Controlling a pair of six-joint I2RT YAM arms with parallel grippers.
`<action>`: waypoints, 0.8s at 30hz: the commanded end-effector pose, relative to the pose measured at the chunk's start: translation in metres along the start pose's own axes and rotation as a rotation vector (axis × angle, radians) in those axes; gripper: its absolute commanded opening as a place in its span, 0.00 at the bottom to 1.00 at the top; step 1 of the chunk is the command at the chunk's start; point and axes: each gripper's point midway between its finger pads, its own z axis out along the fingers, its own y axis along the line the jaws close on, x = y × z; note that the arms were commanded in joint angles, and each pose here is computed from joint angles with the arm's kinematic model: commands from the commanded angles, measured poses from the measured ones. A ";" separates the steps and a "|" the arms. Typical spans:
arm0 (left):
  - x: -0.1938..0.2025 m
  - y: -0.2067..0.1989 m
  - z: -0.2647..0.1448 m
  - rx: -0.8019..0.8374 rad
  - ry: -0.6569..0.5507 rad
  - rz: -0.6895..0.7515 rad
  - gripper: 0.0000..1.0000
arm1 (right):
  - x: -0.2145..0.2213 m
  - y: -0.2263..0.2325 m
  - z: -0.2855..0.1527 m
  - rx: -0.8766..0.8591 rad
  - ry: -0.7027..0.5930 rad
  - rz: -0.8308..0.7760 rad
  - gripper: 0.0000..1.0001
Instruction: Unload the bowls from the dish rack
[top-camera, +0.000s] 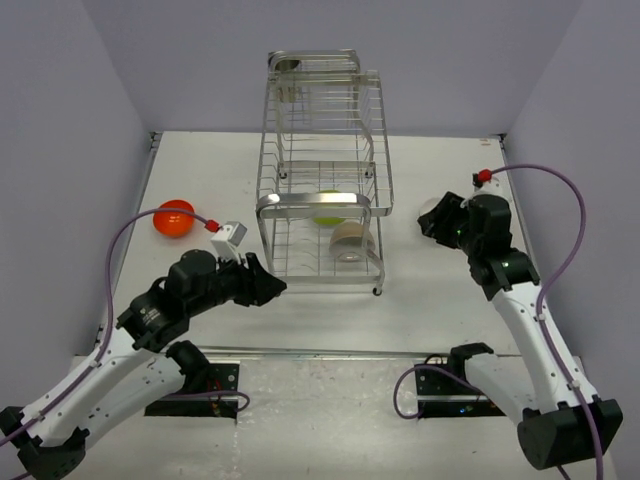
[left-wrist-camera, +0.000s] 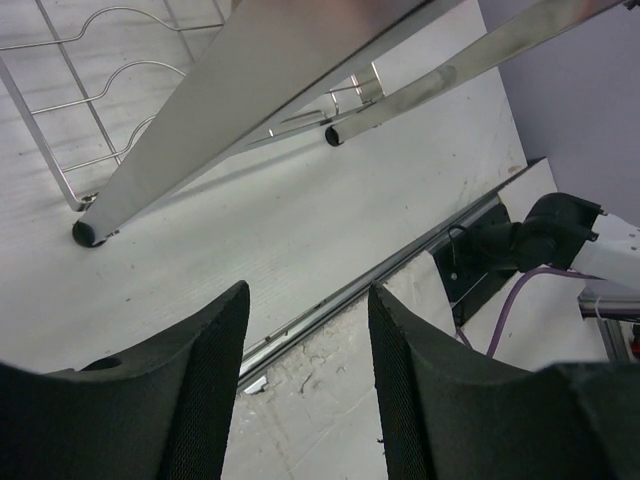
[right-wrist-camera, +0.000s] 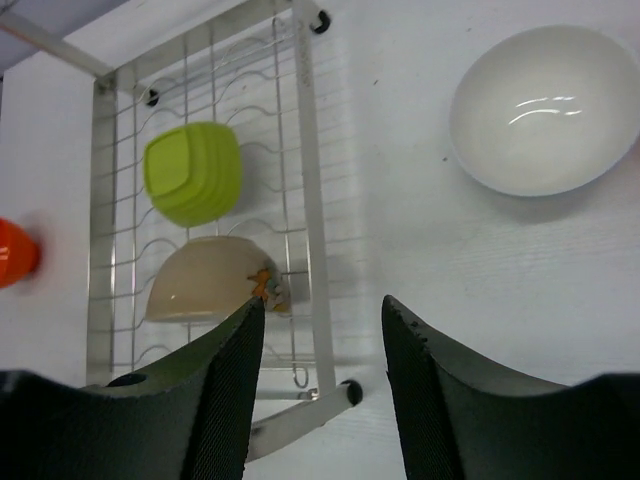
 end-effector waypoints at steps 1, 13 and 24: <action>-0.010 -0.017 0.001 0.062 -0.020 -0.030 0.52 | 0.028 0.038 0.001 -0.159 0.132 0.029 0.51; 0.003 -0.014 0.018 0.063 0.012 -0.161 0.49 | 0.046 0.072 -0.007 -0.315 0.192 0.122 0.42; -0.020 0.023 0.004 -0.133 -0.151 -0.035 0.45 | 0.074 0.048 0.001 -0.272 0.208 0.081 0.43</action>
